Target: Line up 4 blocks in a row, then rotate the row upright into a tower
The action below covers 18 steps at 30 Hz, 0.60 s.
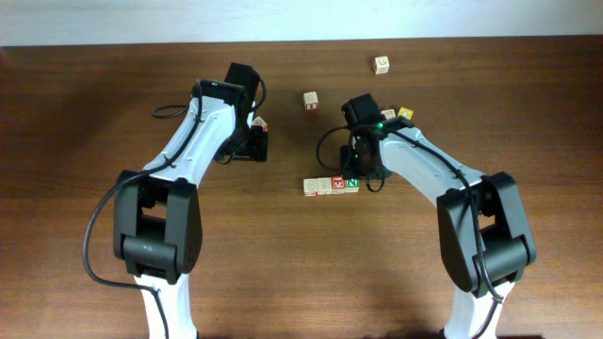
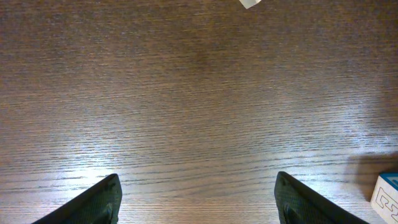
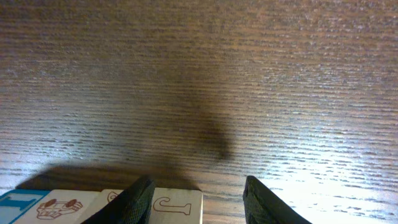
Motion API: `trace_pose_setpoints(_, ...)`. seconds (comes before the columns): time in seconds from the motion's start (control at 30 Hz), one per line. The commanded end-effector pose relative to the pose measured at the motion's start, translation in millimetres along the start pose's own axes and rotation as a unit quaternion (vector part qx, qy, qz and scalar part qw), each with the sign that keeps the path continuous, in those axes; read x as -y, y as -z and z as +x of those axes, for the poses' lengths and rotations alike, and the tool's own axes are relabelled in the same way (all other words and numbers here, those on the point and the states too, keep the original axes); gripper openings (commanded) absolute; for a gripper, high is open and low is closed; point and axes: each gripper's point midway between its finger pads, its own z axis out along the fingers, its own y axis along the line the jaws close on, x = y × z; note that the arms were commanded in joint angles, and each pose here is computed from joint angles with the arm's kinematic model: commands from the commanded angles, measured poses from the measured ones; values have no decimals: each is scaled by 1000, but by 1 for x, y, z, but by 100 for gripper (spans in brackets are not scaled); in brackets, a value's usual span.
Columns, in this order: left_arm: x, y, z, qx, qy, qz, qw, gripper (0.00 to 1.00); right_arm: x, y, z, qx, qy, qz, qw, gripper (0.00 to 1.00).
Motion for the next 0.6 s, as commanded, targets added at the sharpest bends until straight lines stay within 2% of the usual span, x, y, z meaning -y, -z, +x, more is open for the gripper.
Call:
trace_pose_setpoints(0.0,2,2,-4,5,-1,5,1000,77,4,-2,-1,-1,-6,9,1000,48)
trace_pose_setpoints(0.23,2,2,-4,4,-1,5,1000,77,3,-2,-2,1,-6,6,1000,48)
trace_pose_setpoints(0.37,2,2,-4,5,-1,5,1000,76,2,12,-18,19,-12,-4,1000,49)
trace_pose_setpoints(0.43,2,2,-4,5,-1,5,1000,73,-1,46,-43,45,-23,-28,998,49)
trace_pose_setpoints(0.57,2,5,-4,4,-17,5,1000,76,4,123,-79,89,-26,-43,995,49)
